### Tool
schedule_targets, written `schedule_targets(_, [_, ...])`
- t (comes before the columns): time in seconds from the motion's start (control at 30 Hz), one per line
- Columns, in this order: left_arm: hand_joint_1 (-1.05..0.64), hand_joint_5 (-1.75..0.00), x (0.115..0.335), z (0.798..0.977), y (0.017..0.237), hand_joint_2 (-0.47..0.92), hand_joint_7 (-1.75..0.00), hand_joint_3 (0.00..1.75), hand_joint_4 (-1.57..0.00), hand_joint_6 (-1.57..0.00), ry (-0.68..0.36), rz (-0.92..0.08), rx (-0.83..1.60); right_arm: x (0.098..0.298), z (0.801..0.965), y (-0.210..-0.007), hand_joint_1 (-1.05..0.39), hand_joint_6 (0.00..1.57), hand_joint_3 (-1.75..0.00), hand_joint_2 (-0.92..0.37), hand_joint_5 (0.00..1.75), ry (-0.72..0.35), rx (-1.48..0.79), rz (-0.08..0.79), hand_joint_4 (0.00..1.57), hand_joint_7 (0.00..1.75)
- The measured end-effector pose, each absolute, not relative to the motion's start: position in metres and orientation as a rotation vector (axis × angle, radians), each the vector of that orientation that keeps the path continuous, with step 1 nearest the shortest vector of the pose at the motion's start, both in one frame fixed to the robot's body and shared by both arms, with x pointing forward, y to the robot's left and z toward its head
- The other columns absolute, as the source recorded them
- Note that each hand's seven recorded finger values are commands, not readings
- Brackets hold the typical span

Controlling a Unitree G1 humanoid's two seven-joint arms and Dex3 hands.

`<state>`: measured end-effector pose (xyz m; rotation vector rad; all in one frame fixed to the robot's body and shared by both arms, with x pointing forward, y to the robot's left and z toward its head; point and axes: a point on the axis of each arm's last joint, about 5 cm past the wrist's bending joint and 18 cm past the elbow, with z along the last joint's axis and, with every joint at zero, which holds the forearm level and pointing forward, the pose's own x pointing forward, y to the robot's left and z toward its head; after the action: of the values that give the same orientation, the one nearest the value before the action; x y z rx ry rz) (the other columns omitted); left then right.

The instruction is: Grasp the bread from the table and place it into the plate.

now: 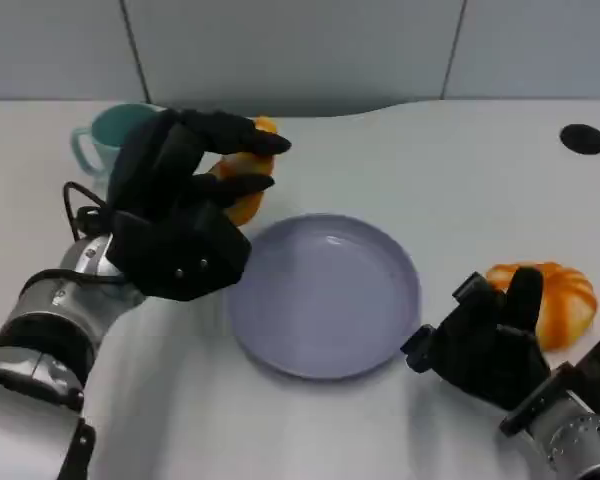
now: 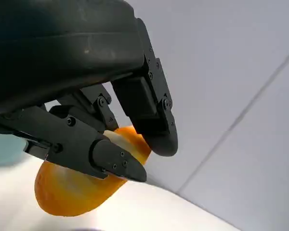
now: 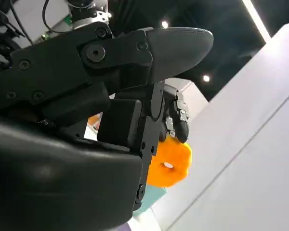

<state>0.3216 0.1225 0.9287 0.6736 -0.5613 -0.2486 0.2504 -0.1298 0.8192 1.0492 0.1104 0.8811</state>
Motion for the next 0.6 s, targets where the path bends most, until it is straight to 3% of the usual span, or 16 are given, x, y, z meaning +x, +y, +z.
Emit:
schedule_targets(0.4, [-0.21,-0.26,0.311,0.921,0.085,0.83,0.00,0.00,-1.18,-1.19,-0.557,-0.445,0.566,0.250,0.819,-0.125,-0.69,1.43,-0.28,-0.92,0.16,0.081,1.063,0.907,1.57,0.00])
schedule_targets(0.5, [-0.30,-0.13,0.307,0.916,0.082,0.81,0.00,0.00,-0.91,-0.94,-0.545,-0.460,0.549,0.250,0.818,-0.125,-0.68,1.43,-0.28,-0.92,0.15,0.080,1.067,0.921,1.57,0.00])
schedule_targets(0.53, [-0.41,-0.05,0.305,0.913,0.082,0.83,0.00,0.01,-0.66,-0.70,-0.537,-0.475,0.542,0.250,0.818,-0.125,-0.68,1.43,-0.28,-0.92,0.15,0.078,1.067,0.921,1.57,0.00])
schedule_targets(0.6, [-0.57,-0.01,0.303,0.909,0.083,0.88,0.00,0.04,-0.34,-0.42,-0.504,-0.531,0.542,0.250,0.818,-0.125,-0.69,1.43,-0.26,-0.92,0.15,0.070,1.063,0.924,1.57,0.00])
